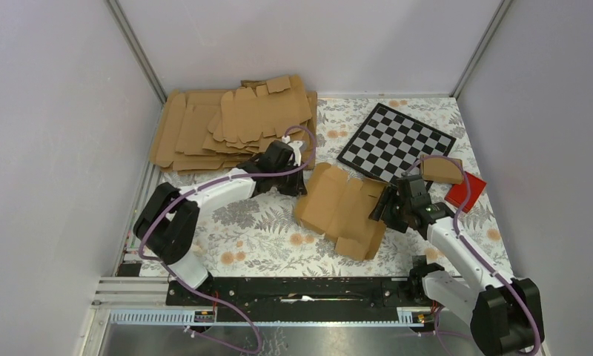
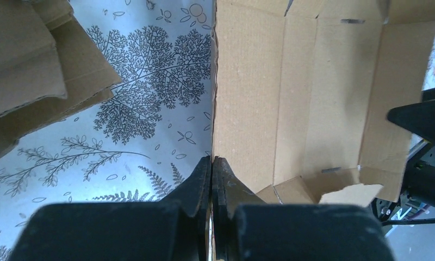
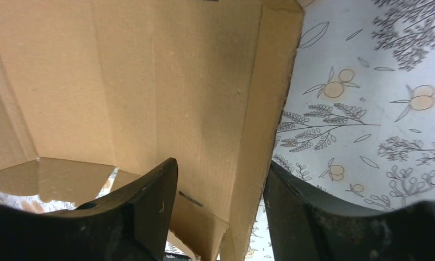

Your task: Fold the paper box

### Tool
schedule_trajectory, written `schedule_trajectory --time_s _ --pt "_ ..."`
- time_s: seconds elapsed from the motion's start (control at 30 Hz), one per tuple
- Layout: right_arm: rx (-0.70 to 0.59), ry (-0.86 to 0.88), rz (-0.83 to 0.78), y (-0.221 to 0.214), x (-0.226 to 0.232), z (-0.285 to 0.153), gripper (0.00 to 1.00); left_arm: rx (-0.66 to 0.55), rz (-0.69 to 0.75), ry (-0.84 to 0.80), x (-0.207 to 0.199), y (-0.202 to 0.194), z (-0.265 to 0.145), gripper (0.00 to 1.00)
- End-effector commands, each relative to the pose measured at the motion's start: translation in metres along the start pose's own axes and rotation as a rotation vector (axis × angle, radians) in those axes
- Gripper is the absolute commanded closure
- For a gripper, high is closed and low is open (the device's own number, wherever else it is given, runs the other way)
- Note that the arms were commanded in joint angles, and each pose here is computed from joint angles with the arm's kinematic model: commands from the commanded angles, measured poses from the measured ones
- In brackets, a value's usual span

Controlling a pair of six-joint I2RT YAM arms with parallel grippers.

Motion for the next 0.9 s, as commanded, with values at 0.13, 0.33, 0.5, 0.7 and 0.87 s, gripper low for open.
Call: schedule_trajectory --time_s 0.13,0.33,0.5,0.7,0.87 --pt "0.019 0.138 -0.01 -0.002 0.017 0.02 0.28 -0.127 0.049 0.043 -0.017 0.028 -0.052 1.0" --pt "0.022 0.133 -0.043 0.007 0.019 0.033 0.18 -0.213 0.042 0.036 -0.017 0.034 -0.072 1.0" --pt "-0.041 0.057 -0.107 0.036 0.016 0.037 0.07 -0.233 0.037 -0.065 -0.028 0.028 -0.083 1.0" --pt "0.0 0.165 -0.096 0.036 0.031 0.05 0.07 -0.211 0.032 -0.076 -0.027 0.023 -0.082 1.0" --pt "0.052 0.278 -0.097 0.032 0.046 0.058 0.09 -0.173 -0.004 -0.152 -0.033 0.015 -0.073 0.98"
Point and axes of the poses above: each gripper's point midway between its finger pads, its own z axis out along the fingers, its own x axis along the line the jaws close on, y = z × x, the point moved 4 cm from there along -z, back along the fingers, and after that the axes turned 15 degrees about -z, right-handed, at the moved point
